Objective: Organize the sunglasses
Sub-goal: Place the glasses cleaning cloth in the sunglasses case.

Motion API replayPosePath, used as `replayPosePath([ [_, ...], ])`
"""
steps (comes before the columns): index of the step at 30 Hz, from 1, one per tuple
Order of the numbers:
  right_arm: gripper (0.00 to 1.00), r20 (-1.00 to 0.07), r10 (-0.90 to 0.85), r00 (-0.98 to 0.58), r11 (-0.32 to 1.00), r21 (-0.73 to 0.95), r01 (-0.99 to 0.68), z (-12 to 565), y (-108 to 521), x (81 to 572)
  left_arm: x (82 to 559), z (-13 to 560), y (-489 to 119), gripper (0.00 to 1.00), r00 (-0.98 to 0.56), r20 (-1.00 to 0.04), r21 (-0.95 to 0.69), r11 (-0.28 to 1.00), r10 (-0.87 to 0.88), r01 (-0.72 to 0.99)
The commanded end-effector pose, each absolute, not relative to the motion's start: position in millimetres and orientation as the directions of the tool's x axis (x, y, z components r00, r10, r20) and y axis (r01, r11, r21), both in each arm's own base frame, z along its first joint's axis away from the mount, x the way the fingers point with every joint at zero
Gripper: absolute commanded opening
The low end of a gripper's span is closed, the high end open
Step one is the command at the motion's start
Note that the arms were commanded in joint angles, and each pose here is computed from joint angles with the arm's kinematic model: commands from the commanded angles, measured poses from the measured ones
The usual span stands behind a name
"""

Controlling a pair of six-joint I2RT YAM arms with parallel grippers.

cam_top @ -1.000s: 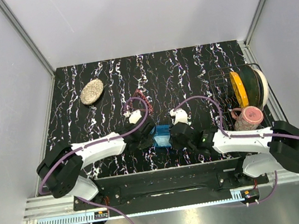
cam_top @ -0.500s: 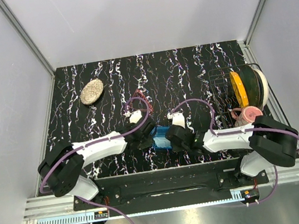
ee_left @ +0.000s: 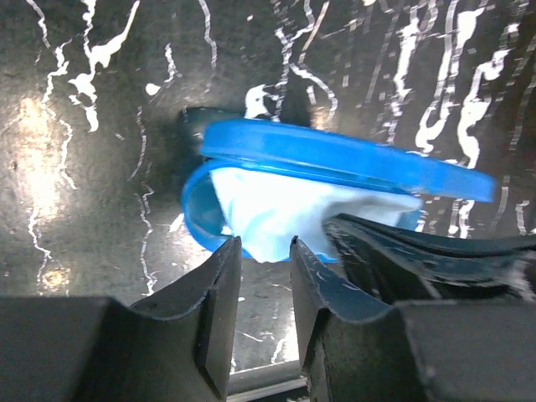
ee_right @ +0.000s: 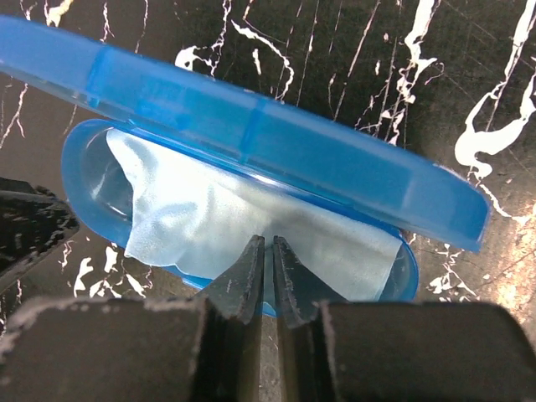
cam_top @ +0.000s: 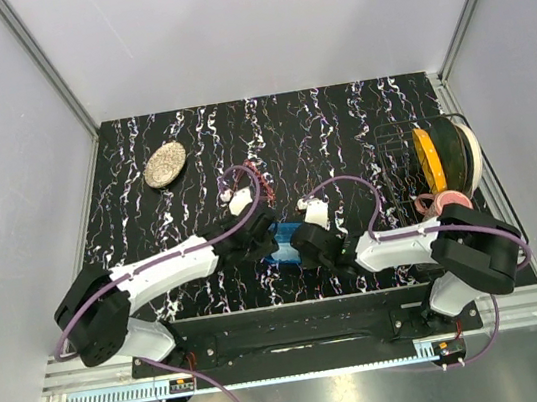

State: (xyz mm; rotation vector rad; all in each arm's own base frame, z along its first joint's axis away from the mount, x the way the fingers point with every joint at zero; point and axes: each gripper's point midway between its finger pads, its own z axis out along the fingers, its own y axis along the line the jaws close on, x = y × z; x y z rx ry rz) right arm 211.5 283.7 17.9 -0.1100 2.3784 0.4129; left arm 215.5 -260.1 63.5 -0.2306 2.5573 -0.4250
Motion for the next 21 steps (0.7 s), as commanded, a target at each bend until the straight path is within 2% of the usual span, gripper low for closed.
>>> replayPosePath([
  [1,0.13,-0.552,-0.037,-0.833,0.976,0.160,-0.150,-29,250,181,226,104,-282,0.33,-0.817,-0.487,-0.459,0.886,-0.310,-0.063],
  [5,0.13,-0.544,-0.035,-0.839,0.973,0.173,-0.153,-33,251,178,225,95,-286,0.26,-0.833,-0.455,-0.448,0.889,-0.314,-0.091],
  [9,0.13,-0.540,-0.037,-0.841,0.970,0.181,-0.160,-36,254,178,222,77,-278,0.26,-0.844,-0.436,-0.388,0.912,-0.311,-0.135],
  [16,0.13,-0.539,-0.034,-0.841,0.967,0.196,-0.164,-39,256,177,225,64,-275,0.32,-0.852,-0.434,-0.336,0.930,-0.292,-0.147],
  [21,0.12,-0.536,-0.036,-0.843,0.967,0.193,-0.164,-41,254,176,230,58,-266,0.41,-0.851,-0.440,-0.289,0.942,-0.287,-0.168],
])
